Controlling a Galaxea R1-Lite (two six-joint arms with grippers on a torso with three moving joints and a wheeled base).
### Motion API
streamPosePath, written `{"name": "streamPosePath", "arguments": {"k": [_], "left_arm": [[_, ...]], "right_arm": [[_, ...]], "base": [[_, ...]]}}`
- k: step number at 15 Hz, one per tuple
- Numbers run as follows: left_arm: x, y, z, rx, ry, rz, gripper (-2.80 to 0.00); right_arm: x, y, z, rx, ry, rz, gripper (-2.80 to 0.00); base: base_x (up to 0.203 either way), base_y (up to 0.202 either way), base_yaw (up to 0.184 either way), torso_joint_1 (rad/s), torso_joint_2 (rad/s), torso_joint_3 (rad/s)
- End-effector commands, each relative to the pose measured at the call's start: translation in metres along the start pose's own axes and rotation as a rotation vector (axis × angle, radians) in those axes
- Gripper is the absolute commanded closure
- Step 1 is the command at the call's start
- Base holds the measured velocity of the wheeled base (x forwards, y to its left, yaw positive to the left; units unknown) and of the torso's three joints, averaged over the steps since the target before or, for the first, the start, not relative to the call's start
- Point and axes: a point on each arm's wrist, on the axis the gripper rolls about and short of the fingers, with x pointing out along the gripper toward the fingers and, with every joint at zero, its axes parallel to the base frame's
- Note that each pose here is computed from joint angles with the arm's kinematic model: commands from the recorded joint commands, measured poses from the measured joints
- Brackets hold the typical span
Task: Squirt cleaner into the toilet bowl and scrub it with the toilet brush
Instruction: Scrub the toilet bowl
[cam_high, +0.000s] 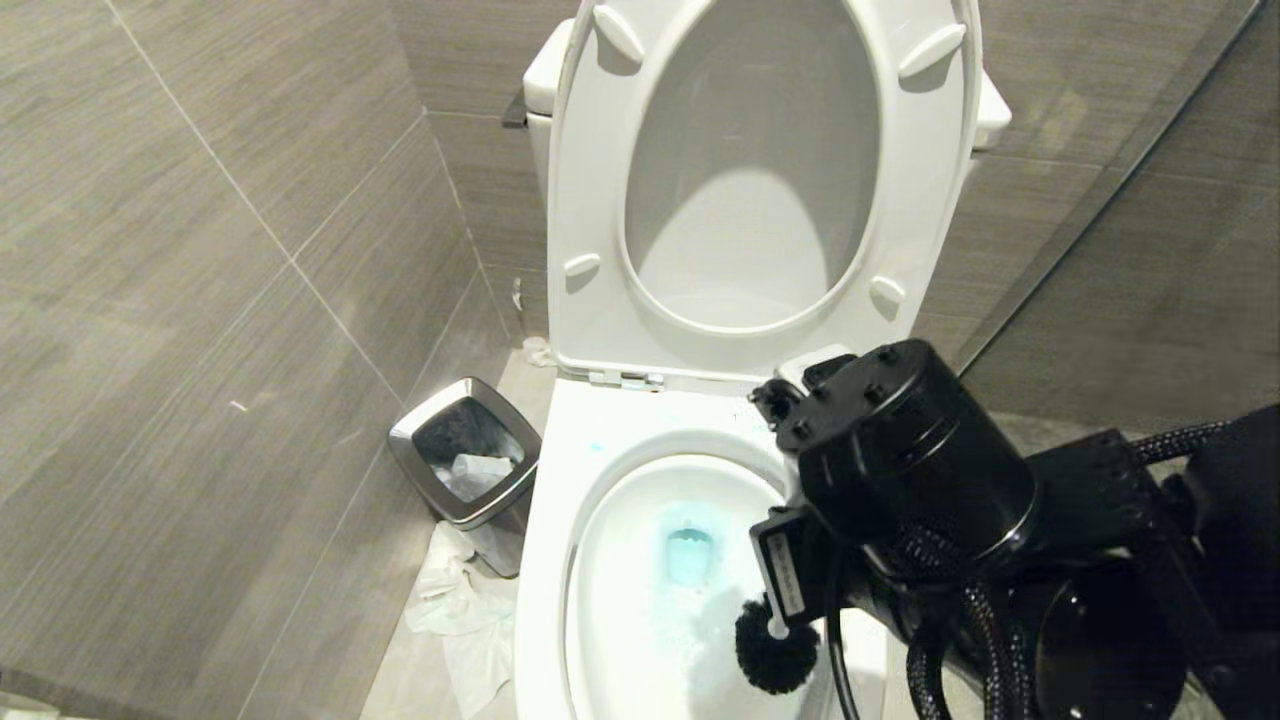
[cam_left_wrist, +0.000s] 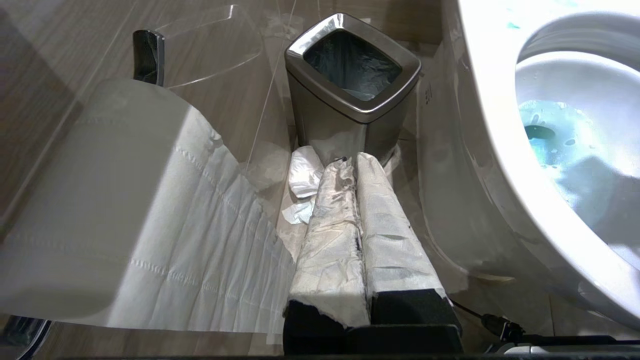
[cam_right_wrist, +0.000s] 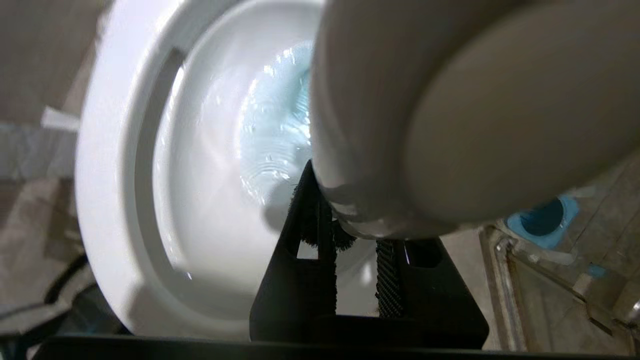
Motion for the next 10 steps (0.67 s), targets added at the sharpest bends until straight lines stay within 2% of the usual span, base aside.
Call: {"name": "streamPosePath", "arguments": {"k": [1, 3, 6, 10], "left_arm": [[0.000, 0.000, 0.000, 0.000, 0.002, 0.000, 0.00], [0.000, 0.000, 0.000, 0.000, 0.002, -0.001, 0.00], [0.000, 0.000, 0.000, 0.000, 0.002, -0.001, 0.00], [0.000, 0.000, 0.000, 0.000, 0.002, -0.001, 0.00]], "right_arm": [[0.004, -0.002, 0.009, 0.032, -0.023, -0.009, 0.00], [0.020, 0.009, 0.007, 0.013, 0.005, -0.008, 0.00], [0.068, 0.035, 0.005, 0.001, 0.039, -0.024, 0.00], [0.139, 0.066, 0.022, 0.019, 0.018, -0.051, 0.00]], "base": [[0.000, 0.000, 0.000, 0.000, 0.00, 0.000], [0.000, 0.000, 0.000, 0.000, 0.00, 0.000], [0.000, 0.000, 0.000, 0.000, 0.00, 0.000], [0.000, 0.000, 0.000, 0.000, 0.00, 0.000]]}}
